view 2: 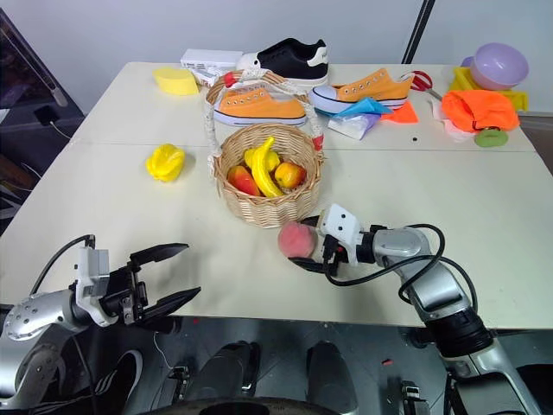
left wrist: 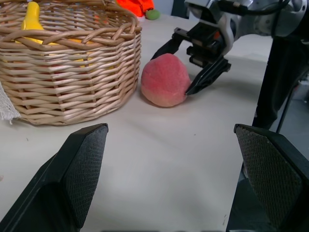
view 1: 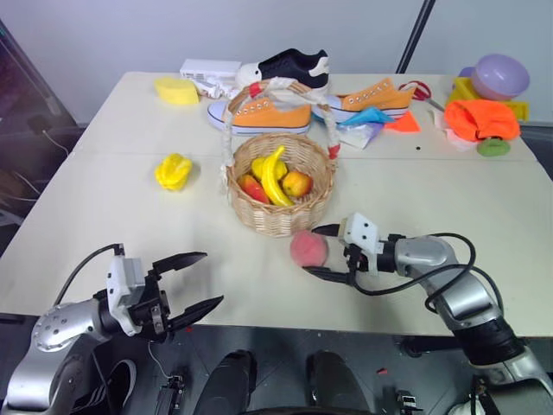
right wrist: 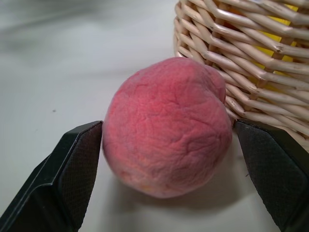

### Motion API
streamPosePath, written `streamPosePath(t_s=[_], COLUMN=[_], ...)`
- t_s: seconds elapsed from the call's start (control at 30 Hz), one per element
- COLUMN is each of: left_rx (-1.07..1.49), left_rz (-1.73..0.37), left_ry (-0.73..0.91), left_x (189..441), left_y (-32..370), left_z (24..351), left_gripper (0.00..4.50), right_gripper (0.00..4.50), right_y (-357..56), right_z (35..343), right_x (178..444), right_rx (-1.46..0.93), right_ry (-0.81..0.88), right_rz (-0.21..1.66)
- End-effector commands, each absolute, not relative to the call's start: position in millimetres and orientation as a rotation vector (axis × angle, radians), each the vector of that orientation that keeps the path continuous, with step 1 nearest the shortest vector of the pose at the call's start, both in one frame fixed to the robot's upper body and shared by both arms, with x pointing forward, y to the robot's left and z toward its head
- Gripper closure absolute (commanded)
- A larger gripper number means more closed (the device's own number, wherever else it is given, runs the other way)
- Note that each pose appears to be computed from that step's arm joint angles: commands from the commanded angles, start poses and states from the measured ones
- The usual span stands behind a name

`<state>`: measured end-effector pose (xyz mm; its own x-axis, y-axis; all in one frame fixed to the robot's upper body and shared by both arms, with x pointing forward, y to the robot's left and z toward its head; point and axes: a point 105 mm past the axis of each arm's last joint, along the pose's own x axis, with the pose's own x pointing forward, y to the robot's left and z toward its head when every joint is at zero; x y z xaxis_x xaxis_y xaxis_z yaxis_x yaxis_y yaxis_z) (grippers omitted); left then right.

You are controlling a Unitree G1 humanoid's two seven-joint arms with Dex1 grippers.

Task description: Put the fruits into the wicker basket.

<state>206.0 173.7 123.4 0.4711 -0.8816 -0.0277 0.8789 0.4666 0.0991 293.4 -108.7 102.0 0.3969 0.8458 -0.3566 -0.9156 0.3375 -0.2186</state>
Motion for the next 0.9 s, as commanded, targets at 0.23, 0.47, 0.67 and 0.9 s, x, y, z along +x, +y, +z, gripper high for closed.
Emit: streamPosePath(t_s=[0.23,0.47,0.67,0.9], left_rx=[0.126,0.087,0.067,0.104], left_rz=[-1.083,-0.998,-0.876,-0.808], left_ry=[-0.064,-0.118,-0.193,-0.212], left_x=[203.9,216.7,236.3,245.6], left_y=[170.7,179.4,192.7,199.6], left_z=[130.7,141.8,159.4,162.8], left_gripper=[0.00,0.00,0.00,0.00], right_gripper=[1.68,1.68,1.68,0.50], right_y=[-112.5,-112.8,-72.9,-47.4], right_z=[132.5,193.6,245.7,247.6], right_x=[271.8,258.8,308.2,343.1], right_rx=[-0.342,-0.309,-0.300,-0.341], right_ry=[0.110,-0.004,-0.257,-0.315], right_rz=[1.239,1.318,1.138,1.034])
